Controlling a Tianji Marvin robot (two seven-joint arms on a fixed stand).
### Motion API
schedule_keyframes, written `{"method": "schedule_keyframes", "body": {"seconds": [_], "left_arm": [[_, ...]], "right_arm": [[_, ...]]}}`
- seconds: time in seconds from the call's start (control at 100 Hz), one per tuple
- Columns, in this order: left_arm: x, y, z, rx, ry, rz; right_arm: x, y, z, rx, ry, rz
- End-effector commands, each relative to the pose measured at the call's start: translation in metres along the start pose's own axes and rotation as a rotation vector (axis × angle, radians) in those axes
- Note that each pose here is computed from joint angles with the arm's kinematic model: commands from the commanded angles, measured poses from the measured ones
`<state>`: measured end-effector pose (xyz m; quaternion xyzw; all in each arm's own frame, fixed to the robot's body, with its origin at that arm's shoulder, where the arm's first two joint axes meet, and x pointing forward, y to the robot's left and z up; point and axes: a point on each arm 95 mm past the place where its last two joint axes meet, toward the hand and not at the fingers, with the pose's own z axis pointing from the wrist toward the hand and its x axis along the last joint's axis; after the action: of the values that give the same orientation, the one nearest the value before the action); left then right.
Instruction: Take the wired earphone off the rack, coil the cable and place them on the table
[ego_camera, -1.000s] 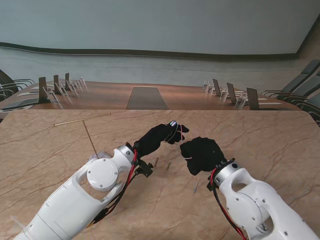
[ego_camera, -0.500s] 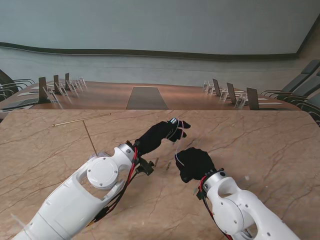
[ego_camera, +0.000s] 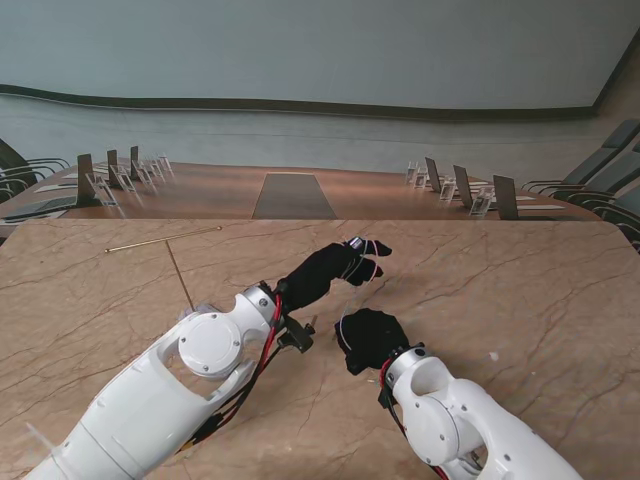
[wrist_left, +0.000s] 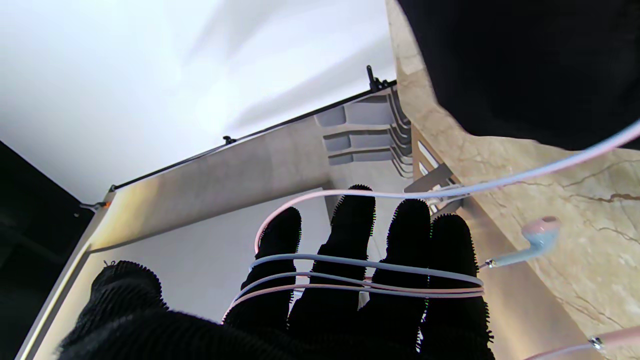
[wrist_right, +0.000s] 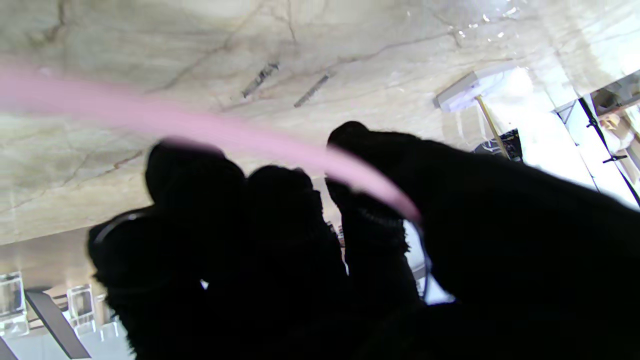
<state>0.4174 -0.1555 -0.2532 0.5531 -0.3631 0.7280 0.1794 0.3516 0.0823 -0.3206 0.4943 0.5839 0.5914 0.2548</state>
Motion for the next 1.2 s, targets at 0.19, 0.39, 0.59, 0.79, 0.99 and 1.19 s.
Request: {"method": "schedule_keyframes", "body": {"seconds": [0.19,0.39,0.59,0.79,0.99,1.19], "left_arm": [[0.010,0.011,0.006,-0.022,0.024,-0.030],[0.013,0.014,0.008,-0.032,0.027,-0.054],[0.018,0.019,0.009,-0.039,0.035,-0.084],[0.023,0.023,0.009,-0.063,0.040,-0.107],[0.028,0.031,0.007,-0.078,0.040,-0.132],[0.029,0.041,0.005,-0.104,0.027,-0.154]], "right_arm": [[-0.006,-0.019,0.008,0.047,-0.045,-0.007],[-0.011,-0.025,0.014,0.054,-0.070,-0.018],[-0.018,-0.027,0.021,0.046,-0.090,-0.027],[-0.024,-0.025,0.031,0.024,-0.101,-0.039],[-0.033,-0.022,0.042,0.009,-0.131,-0.053],[-0.042,-0.020,0.049,-0.004,-0.154,-0.072]]}}
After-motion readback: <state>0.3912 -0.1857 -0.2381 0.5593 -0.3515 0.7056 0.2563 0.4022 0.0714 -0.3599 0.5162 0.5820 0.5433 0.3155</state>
